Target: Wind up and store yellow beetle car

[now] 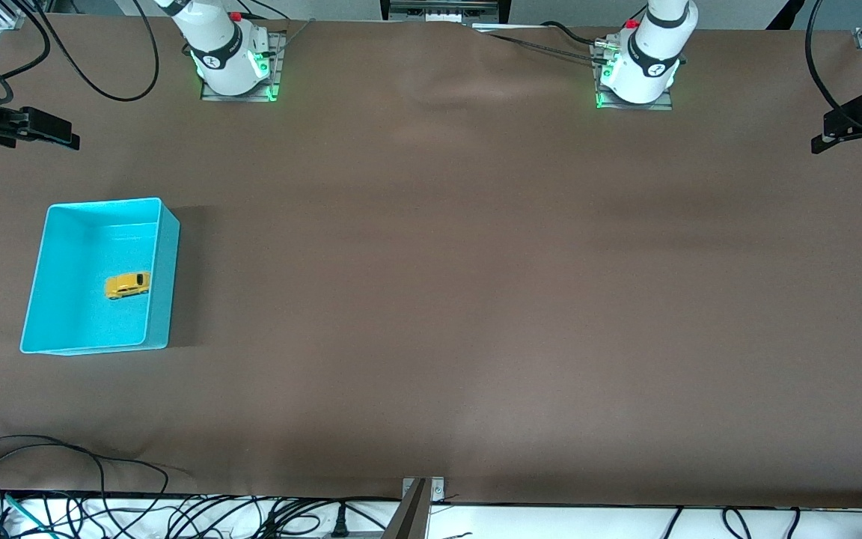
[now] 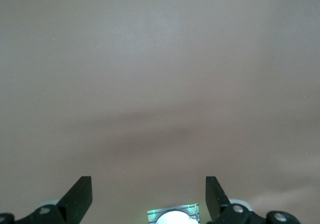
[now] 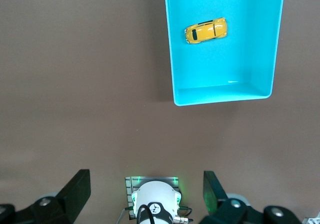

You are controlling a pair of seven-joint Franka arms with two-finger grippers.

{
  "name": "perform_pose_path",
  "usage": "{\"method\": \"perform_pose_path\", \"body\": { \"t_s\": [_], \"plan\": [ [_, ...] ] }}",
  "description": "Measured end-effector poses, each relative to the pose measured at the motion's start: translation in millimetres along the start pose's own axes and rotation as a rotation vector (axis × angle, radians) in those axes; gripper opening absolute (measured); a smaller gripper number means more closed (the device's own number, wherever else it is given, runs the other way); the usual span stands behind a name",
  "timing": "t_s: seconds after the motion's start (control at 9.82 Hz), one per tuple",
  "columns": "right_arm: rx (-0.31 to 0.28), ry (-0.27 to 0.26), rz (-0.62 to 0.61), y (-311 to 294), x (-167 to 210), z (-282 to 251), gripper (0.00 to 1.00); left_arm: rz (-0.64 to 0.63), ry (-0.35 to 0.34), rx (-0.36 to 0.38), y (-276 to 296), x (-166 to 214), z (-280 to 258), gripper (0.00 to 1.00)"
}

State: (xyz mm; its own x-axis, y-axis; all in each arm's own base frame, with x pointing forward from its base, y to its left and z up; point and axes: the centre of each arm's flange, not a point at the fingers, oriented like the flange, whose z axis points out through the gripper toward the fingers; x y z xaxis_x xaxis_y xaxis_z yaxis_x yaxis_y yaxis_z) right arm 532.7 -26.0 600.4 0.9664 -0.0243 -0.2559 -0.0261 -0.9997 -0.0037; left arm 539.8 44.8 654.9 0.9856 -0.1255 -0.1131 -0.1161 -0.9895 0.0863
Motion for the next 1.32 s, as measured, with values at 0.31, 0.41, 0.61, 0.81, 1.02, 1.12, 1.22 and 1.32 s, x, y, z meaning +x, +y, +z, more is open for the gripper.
{"method": "perform_pose_path", "body": {
  "t_s": [0.31, 0.41, 0.61, 0.81, 1.02, 1.12, 1.22, 1.32],
  "plan": [
    [0.001, -0.006, 0.000, 0, 2, 2, 1.00, -0.009, 0.000, 0.000, -4, -1, 0, 1.00],
    [0.001, -0.008, 0.000, 1, 3, 3, 1.00, -0.013, -0.001, 0.009, -7, -1, 0, 1.00],
    [0.002, -0.010, 0.003, 2, 3, 4, 1.00, -0.023, -0.038, 0.046, -9, -11, -3, 1.00],
    [0.002, -0.010, 0.004, 3, 3, 4, 1.00, -0.023, -0.093, 0.036, -2, -35, -15, 1.00],
    [0.004, -0.010, 0.012, 7, 3, 4, 1.00, -0.019, -0.094, 0.034, 7, -57, -38, 1.00],
    [0.008, -0.010, 0.029, 16, 2, 4, 1.00, -0.004, -0.075, 0.035, 15, -63, -50, 1.00],
    [0.012, -0.010, 0.045, 26, 2, 4, 1.00, 0.014, -0.060, 0.034, 24, -64, -57, 1.00],
    [0.014, -0.010, 0.055, 31, 1, 4, 1.00, 0.030, -0.058, 0.032, 32, -63, -57, 1.00]
  ]
}}
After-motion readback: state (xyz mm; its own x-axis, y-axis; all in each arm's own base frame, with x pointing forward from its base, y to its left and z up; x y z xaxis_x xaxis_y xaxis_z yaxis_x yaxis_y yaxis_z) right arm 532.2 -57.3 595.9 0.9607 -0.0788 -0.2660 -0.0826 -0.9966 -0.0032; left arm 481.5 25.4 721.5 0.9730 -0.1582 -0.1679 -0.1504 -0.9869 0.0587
